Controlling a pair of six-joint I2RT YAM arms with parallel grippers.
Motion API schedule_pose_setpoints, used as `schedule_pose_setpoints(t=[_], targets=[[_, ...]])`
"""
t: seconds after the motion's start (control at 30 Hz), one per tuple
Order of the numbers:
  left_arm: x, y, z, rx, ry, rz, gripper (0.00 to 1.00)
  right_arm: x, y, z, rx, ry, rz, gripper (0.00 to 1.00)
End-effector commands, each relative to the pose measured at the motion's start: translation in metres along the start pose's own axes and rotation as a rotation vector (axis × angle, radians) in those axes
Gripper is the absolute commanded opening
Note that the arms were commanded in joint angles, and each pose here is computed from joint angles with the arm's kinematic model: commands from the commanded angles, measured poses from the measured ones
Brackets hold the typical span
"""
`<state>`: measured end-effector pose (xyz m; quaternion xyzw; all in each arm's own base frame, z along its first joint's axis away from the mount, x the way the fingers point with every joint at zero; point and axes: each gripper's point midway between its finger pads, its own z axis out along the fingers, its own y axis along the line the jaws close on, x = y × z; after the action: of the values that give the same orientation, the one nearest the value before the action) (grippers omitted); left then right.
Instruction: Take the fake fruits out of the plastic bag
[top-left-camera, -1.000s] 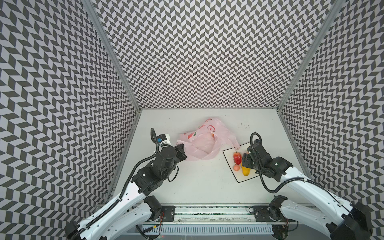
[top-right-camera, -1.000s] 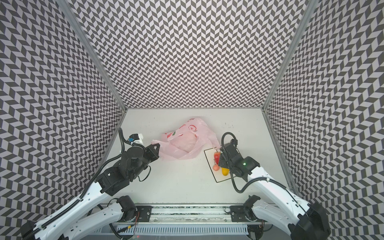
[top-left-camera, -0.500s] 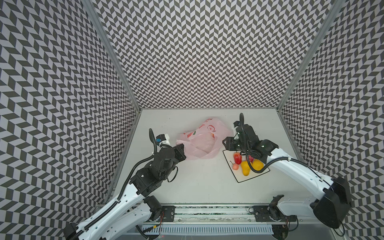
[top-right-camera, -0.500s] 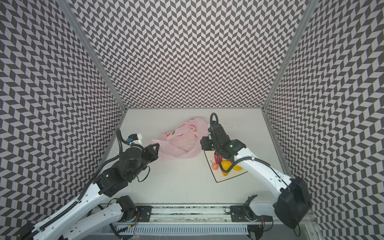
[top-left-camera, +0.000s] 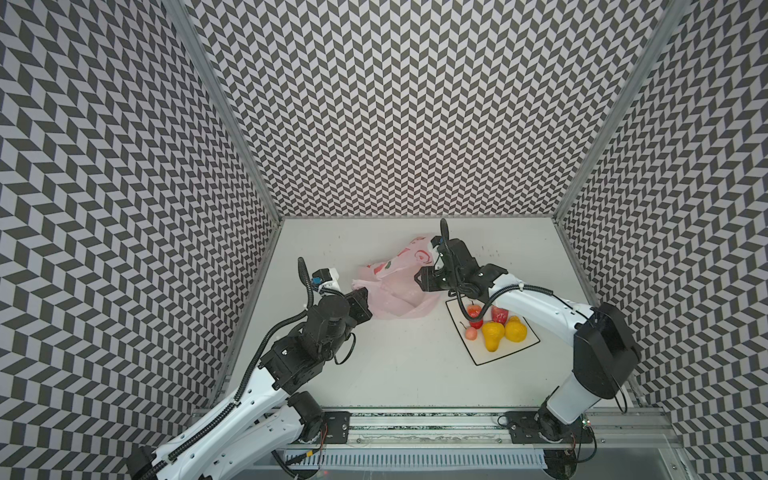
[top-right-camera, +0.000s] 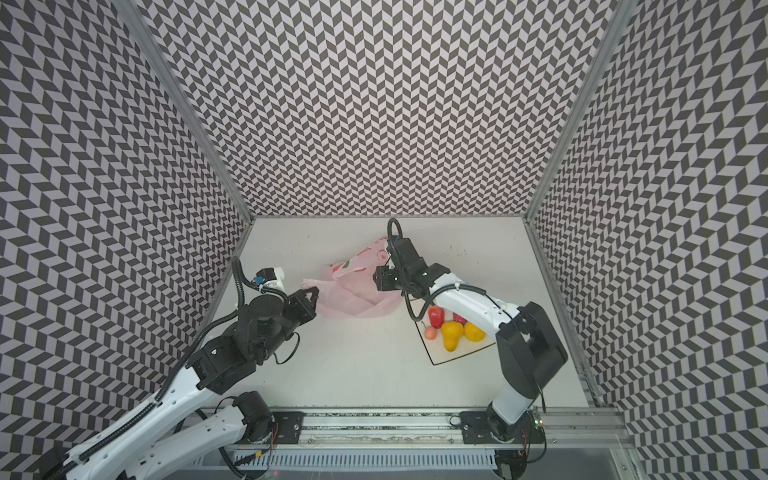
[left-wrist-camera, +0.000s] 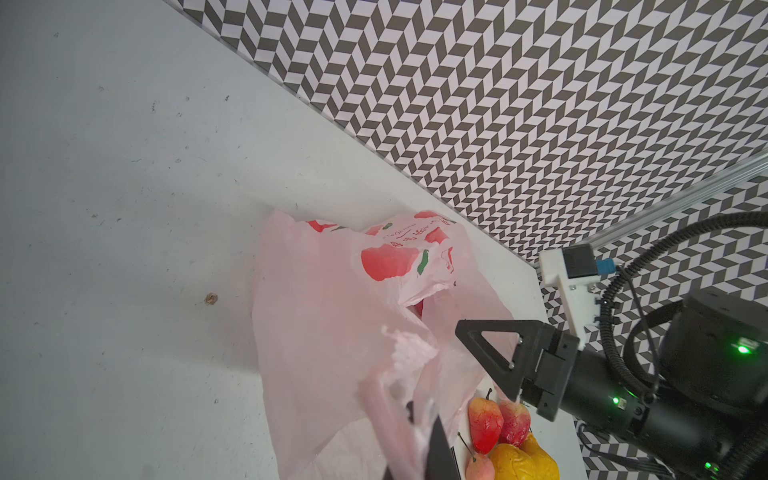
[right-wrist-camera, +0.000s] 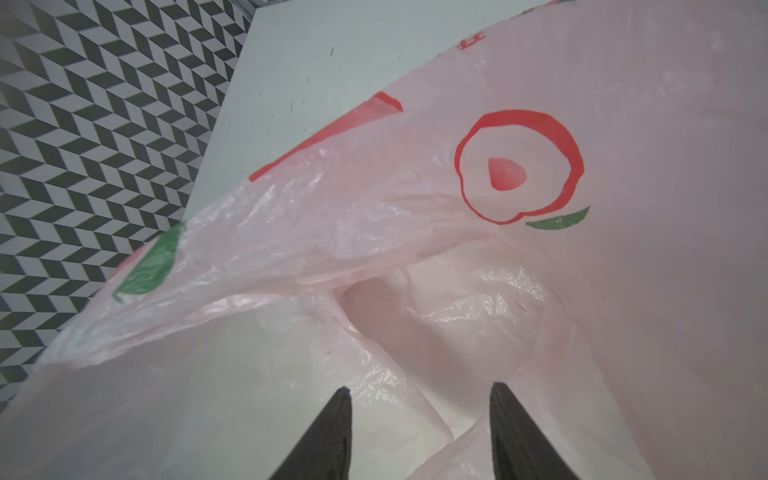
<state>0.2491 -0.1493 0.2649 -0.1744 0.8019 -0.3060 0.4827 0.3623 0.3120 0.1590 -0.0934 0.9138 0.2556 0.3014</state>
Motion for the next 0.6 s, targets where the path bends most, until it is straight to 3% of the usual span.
schedule_pose_setpoints(t=[0.0, 0.33, 0.5, 0.57], targets=[[0.001, -0.001, 0.002, 0.004, 0.001, 0.016, 0.0, -0.019, 0.006, 0.015, 0.0, -0.055, -0.044, 0.52], [0.003, -0.004, 0.0, 0.025, 0.018, 0.036, 0.0, -0.043, -0.024, 0.067, 0.184, -0.091, -0.086, 0.55], [0.002, -0.004, -0.005, 0.027, 0.021, 0.042, 0.0, -0.051, -0.069, 0.075, 0.435, -0.158, -0.059, 0.69], [0.002, -0.002, -0.007, 0.027, 0.021, 0.04, 0.0, -0.054, -0.075, 0.078, 0.475, -0.181, -0.054, 0.73]])
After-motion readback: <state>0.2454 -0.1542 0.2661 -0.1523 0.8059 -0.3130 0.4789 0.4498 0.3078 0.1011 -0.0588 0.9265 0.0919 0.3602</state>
